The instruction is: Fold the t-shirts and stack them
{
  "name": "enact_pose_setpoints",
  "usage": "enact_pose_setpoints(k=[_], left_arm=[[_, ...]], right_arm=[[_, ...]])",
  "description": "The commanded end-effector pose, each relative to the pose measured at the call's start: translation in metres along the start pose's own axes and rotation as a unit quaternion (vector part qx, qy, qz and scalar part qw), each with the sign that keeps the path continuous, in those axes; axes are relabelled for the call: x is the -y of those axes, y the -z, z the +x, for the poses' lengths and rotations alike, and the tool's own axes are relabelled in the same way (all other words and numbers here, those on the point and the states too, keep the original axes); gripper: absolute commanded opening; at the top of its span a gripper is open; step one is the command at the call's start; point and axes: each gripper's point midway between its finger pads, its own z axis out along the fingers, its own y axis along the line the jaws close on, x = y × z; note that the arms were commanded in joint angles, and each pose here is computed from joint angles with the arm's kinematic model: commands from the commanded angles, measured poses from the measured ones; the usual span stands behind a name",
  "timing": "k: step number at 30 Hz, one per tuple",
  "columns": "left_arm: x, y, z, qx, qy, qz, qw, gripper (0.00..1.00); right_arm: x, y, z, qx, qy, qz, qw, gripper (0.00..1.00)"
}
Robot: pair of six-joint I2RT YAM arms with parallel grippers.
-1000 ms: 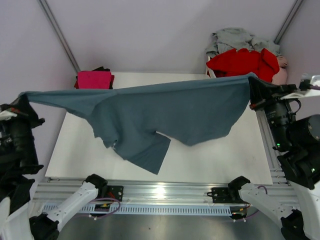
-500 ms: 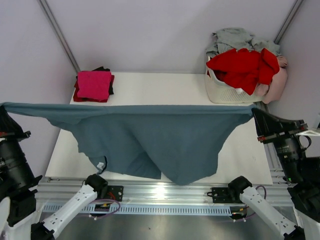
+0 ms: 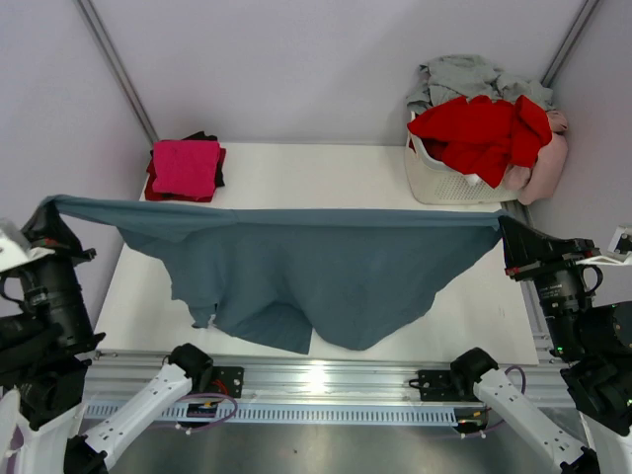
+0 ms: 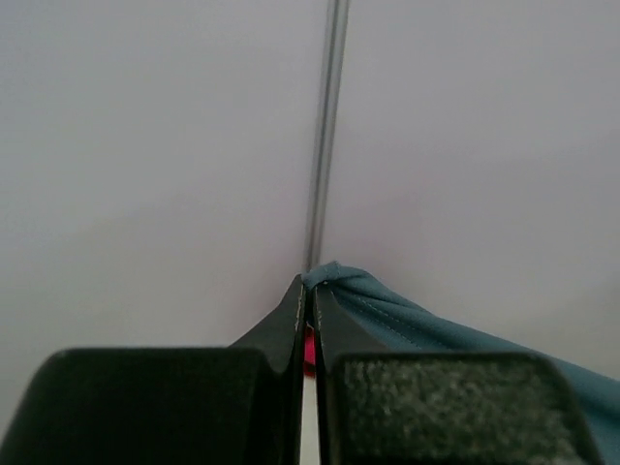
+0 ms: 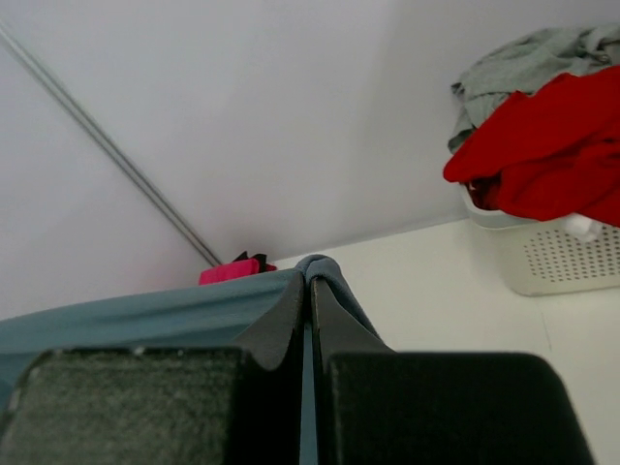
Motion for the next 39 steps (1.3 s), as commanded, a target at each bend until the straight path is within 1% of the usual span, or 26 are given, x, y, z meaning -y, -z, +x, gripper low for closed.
enact_pose_setpoints(k=[1,3,4,6,7,10,11,13,14,16,17,18,19,20,21,22,23,24,25,26,30,31,34,35,36,39], left_arm=[[0.014,0.005,0.062,-0.104,0.023,-0.027,0.994,0.01],[0.04,0.01,0.098,-0.15,0.022,0.007,0.988,0.01],[0.051,0.011,0.112,-0.17,0.039,0.012,0.985,0.01],[0.069,0.014,0.146,-0.205,0.025,0.026,0.978,0.01],[0.08,0.013,0.166,-0.233,0.009,0.023,0.972,0.01],[0.101,0.013,0.219,-0.304,-0.035,0.002,0.952,0.01],[0.104,0.013,0.233,-0.323,-0.04,-0.001,0.946,0.01],[0.121,0.004,0.263,-0.351,-0.044,0.001,0.935,0.01],[0.125,-0.001,0.271,-0.358,-0.047,-0.002,0.933,0.01],[0.135,-0.016,0.278,-0.362,-0.043,-0.01,0.931,0.01],[0.146,-0.025,0.292,-0.37,-0.05,-0.012,0.927,0.01],[0.153,-0.034,0.29,-0.362,-0.047,-0.011,0.931,0.01],[0.163,-0.04,0.293,-0.358,-0.041,0.001,0.933,0.01],[0.176,-0.053,0.295,-0.341,-0.027,0.006,0.94,0.01],[0.183,-0.062,0.291,-0.33,-0.026,0.011,0.943,0.01],[0.185,-0.069,0.291,-0.325,-0.028,0.004,0.945,0.01],[0.189,-0.072,0.305,-0.339,-0.046,-0.002,0.94,0.01],[0.192,-0.085,0.294,-0.328,-0.041,-0.009,0.944,0.01],[0.193,-0.089,0.297,-0.327,-0.047,-0.012,0.944,0.01],[0.199,-0.095,0.299,-0.32,-0.049,-0.01,0.946,0.01],[0.203,-0.109,0.291,-0.291,-0.036,-0.011,0.956,0.01],[0.203,-0.111,0.287,-0.284,-0.031,-0.011,0.958,0.01],[0.207,-0.12,0.274,-0.259,-0.022,-0.005,0.966,0.01],[0.211,-0.127,0.264,-0.25,-0.019,-0.002,0.968,0.01],[0.214,-0.129,0.271,-0.258,-0.03,-0.003,0.966,0.01],[0.221,-0.147,0.249,-0.247,-0.023,-0.008,0.969,0.01]], right_arm=[[0.039,-0.003,-0.011,0.042,0.018,0.104,0.994,0.0],[0.048,-0.01,0.001,0.028,0.025,0.132,0.991,0.0],[0.056,-0.019,0.017,0.005,0.039,0.152,0.988,0.0],[0.068,-0.03,0.032,-0.009,0.054,0.185,0.981,0.0],[0.077,-0.042,0.054,-0.033,0.072,0.204,0.976,0.0],[0.089,-0.062,0.08,-0.05,0.092,0.231,0.967,0.0],[0.098,-0.076,0.107,-0.081,0.113,0.246,0.959,0.0],[0.104,-0.096,0.126,-0.097,0.128,0.256,0.953,0.0],[0.112,-0.113,0.148,-0.124,0.148,0.268,0.944,0.0],[0.114,-0.139,0.158,-0.123,0.159,0.264,0.943,0.0],[0.116,-0.155,0.176,-0.139,0.17,0.264,0.939,0.0],[0.108,-0.175,0.174,-0.117,0.163,0.245,0.949,0.0],[0.102,-0.188,0.179,-0.114,0.167,0.231,0.952,0.0],[0.098,-0.207,0.198,-0.133,0.191,0.212,0.949,0.0],[0.089,-0.224,0.195,-0.117,0.194,0.199,0.954,0.0],[0.086,-0.234,0.199,-0.122,0.205,0.197,0.951,0.0],[0.083,-0.251,0.204,-0.136,0.227,0.199,0.944,0.0],[0.082,-0.258,0.207,-0.142,0.238,0.199,0.94,0.0],[0.081,-0.265,0.208,-0.145,0.258,0.193,0.936,0.0],[0.079,-0.276,0.209,-0.132,0.26,0.188,0.938,0.0],[0.077,-0.288,0.207,-0.11,0.273,0.178,0.939,0.0],[0.074,-0.292,0.202,-0.093,0.266,0.176,0.943,0.0],[0.078,-0.299,0.192,-0.077,0.28,0.175,0.941,0.0],[0.08,-0.303,0.192,-0.079,0.281,0.175,0.94,0.0],[0.085,-0.308,0.195,-0.085,0.282,0.177,0.939,0.0],[0.077,-0.317,0.184,-0.082,0.288,0.178,0.937,0.0]])
